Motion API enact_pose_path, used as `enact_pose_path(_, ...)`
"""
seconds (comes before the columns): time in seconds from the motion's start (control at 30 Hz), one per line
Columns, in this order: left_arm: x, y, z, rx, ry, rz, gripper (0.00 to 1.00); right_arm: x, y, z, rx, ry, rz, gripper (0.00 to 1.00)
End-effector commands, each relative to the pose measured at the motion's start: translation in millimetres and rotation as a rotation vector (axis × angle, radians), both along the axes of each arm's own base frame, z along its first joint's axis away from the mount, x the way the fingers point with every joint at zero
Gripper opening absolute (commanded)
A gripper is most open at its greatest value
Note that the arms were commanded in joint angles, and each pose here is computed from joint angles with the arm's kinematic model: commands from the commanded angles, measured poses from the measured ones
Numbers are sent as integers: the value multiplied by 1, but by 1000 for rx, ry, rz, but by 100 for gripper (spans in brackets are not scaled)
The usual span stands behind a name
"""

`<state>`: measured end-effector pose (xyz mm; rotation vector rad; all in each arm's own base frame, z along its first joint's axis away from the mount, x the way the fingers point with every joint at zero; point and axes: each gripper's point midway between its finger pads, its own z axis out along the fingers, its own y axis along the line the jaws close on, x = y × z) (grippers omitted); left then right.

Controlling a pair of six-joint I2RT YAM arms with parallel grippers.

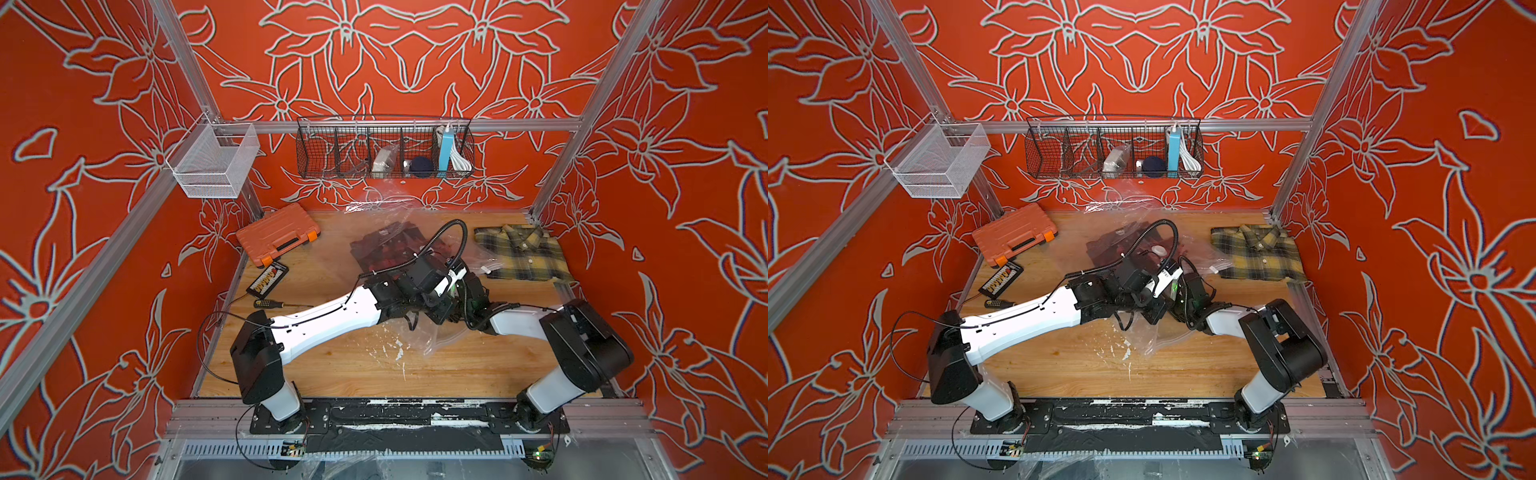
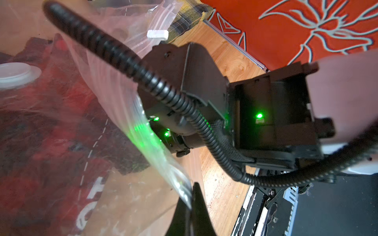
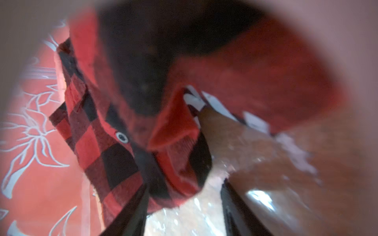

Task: Place the folded shirt into the vacuum bag
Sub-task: Place the shirt in the vacuum bag.

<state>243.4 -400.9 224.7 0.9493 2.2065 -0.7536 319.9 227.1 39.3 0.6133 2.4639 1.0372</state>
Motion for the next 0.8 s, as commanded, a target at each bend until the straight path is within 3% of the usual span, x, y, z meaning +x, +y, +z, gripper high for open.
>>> enact_pose_path(0.0,-18,-18,3,-35,18,-72,0,14,2,-11,4,9,-54,50)
enact_pose_path(0.23,-25,-22,0,-36,29,-91,0,57,38,4,78,-96,1,25)
enact_pose_path(0.37,-25,-24,-2,-35,35,-97,0,72,58,14,112,-144,37,20)
enact_pose_path(0.53,-27,-24,-3,-36,42,-98,0,97,52,29,134,-213,-21,12)
enact_pose_path(0.67,-27,-25,-3,-37,44,-99,0,114,66,35,79,-229,57,10)
enact_pose_path(0.77,-26,-22,-2,-27,32,-93,0,107,64,27,48,-196,96,7)
